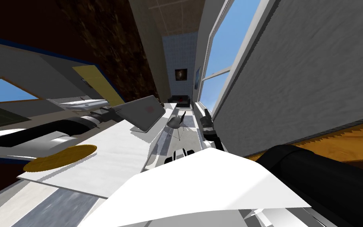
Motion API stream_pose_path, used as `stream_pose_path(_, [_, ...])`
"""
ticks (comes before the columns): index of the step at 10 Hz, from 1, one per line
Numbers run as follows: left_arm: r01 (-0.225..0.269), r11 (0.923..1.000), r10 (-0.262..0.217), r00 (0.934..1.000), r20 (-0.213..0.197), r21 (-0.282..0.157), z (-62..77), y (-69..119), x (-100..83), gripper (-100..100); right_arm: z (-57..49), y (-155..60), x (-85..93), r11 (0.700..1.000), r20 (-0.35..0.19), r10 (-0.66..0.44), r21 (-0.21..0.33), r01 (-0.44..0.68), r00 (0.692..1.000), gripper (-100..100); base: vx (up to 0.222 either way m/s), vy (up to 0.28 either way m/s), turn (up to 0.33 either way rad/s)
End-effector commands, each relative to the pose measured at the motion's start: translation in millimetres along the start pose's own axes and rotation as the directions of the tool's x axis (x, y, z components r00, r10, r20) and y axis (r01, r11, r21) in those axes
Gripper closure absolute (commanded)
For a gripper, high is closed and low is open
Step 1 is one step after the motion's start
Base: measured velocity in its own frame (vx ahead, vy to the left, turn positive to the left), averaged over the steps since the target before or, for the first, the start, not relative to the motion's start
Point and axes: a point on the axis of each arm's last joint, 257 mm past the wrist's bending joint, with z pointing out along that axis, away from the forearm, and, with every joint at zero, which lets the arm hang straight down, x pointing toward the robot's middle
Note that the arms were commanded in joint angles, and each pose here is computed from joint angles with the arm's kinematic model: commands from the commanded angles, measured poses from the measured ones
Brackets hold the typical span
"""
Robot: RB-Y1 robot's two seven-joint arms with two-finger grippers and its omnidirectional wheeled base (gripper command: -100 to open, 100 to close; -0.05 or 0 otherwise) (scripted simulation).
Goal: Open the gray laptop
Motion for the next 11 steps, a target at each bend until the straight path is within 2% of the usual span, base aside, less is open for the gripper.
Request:
stream_pose_path(1, [-0.005, 0.9998, 0.007, 0.9968, 0.079, -0.018, 10.6, 8.5, -27.5, 100, -0.1, 0, -0.1, 1.0, 0.0, 0.0, 0.0, 0.0, 1.0, 0, -0.063, 0.163, -0.014])
stream_pose_path(2, [0.019, 0.9998, -0.019, 0.9949, 0.099, -0.001, 14.4, 8.6, -31.0, 100, -0.2, 0, -0.1, 1.0, 0.0, 0.0, 0.001, 0.0, 1.0, 0, 0.002, 0.023, 0.085])
stream_pose_path(3, [0.038, 0.9993, -0.038, 0.9946, 0.097, 0.004, 16.1, 12.4, -25.5, 100, -0.2, 0, -0.1, 1.0, 0.0, 0.0, 0.001, 0.0, 1.0, 0, 0.013, -0.035, 0.028])
stream_pose_path(4, [0.068, 0.9975, -0.065, 0.9882, 0.138, -0.02, 22.3, 21.0, -38.8, 100, -0.2, 0, -0.1, 1.0, 0.0, 0.0, 0.001, 0.0, 1.0, 0, -0.091, 0.199, -0.312])
stream_pose_path(5, [0.072, 0.9971, -0.067, 0.9847, 0.161, -0.026, 28.0, 26.0, -42.8, 100, -0.1, 0, 0.0, 1.0, 0.0, 0.0, 0.0, 0.0, 1.0, 0, -0.171, 0.143, -0.561])
stream_pose_path(6, [0.065, 0.9975, -0.059, 0.9813, 0.183, -0.026, 32.3, 28.1, -49.5, 100, 0.0, 0, 0.0, 1.0, 0.0, 0.0, 0.0, 0.0, 1.0, 0, -0.059, 0.045, -0.196])
stream_pose_path(7, [0.087, 0.9962, -0.084, 0.977, 0.196, -0.007, 37.7, 26.3, -51.1, 100, -0.2, 0, -0.1, 1.0, 0.0, 0.0, 0.001, 0.0, 1.0, 0, 0.009, -0.007, 0.03])
stream_pose_path(9, [0.095, 0.9954, -0.093, 0.9766, 0.194, -0.005, 39.0, 28.0, -47.8, 100, -0.2, 0, -0.1, 1.0, 0.0, 0.0, 0.001, 0.0, 1.0, 0, 0.015, -0.012, 0.05])
stream_pose_path(10, [0.14, 0.9899, -0.131, 0.9635, 0.234, -0.024, 46.7, 38.2, -56.7, 100, -0.2, 0, -0.1, 1.0, 0.0, 0.0, 0.001, 0.0, 1.0, 0, -0.109, 0.088, -0.362])
stream_pose_path(11, [0.145, 0.9887, -0.13, 0.9598, 0.248, -0.039, 51.2, 46.2, -56.8, 100, -0.1, 0, 0.0, 1.0, 0.0, 0.0, 0.0, 0.0, 1.0, 0, -0.145, 0.117, -0.479])
